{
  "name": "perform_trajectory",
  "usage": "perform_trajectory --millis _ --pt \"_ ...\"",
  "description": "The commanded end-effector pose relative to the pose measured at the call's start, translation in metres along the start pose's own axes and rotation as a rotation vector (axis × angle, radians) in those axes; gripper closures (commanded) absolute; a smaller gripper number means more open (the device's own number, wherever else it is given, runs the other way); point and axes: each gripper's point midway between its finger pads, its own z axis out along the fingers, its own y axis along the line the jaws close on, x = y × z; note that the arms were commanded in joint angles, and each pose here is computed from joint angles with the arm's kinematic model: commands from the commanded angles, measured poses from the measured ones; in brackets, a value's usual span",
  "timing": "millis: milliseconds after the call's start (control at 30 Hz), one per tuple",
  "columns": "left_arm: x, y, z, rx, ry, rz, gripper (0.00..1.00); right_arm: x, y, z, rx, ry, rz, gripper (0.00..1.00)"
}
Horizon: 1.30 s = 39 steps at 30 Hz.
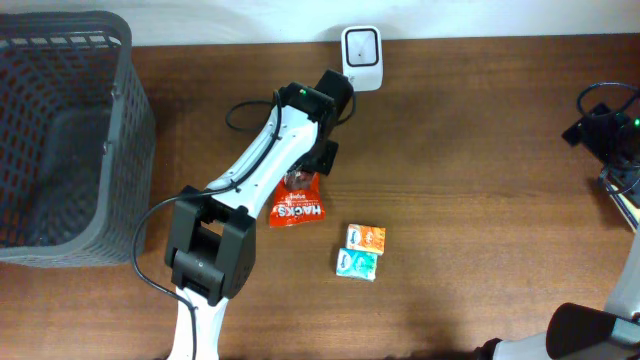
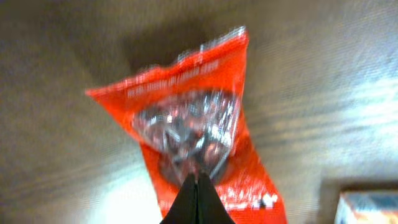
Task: Scan the item barcode
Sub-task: 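Lift the red bag and carry it toward the scanner with the left gripper, then set the red bag down below the scanner and retract the left arm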
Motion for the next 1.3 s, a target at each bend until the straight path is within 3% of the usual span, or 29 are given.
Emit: perform_trajectory --millis 0,133,367,633,900,1067,1133,1167,1200,1267 --pt "0.018 0.003 0.007 -0.008 0.060 -0.032 1.00 0.001 0.001 0.001 0.004 0.004 0.000 0.01" --pt "0.039 0.000 0.029 0.001 0.126 -0.034 1.00 0.001 0.001 0.001 0.004 0.004 0.000 0.02" --pt "0.041 -0.017 0.078 0.066 0.074 -0.055 1.00 0.001 0.001 0.001 0.004 0.004 0.000 0.02" --pt "0.016 -0.058 0.071 0.305 -0.009 -0.060 1.00 0.001 0.001 0.001 0.004 0.004 0.000 0.02" --pt "-0.023 -0.058 -0.012 0.358 -0.132 -0.045 1.00 0.001 0.001 0.001 0.004 0.004 0.000 0.01" --pt "-0.034 0.001 -0.084 0.167 -0.243 -0.101 0.99 0.001 0.001 0.001 0.004 0.004 0.000 0.01" --pt "-0.033 0.024 -0.095 0.084 -0.266 -0.129 0.83 0.001 0.001 0.001 0.004 0.004 0.000 0.02" --pt "-0.030 0.038 -0.098 0.040 -0.269 -0.146 0.53 0.001 0.001 0.001 0.004 0.004 0.000 0.02" --pt "-0.028 0.046 -0.100 0.019 -0.265 -0.156 0.01 0.001 0.001 0.001 0.004 0.004 0.000 0.02" --pt "-0.023 0.059 -0.098 0.003 -0.246 -0.179 0.01 0.001 0.001 0.001 0.004 0.004 0.000 0.02"
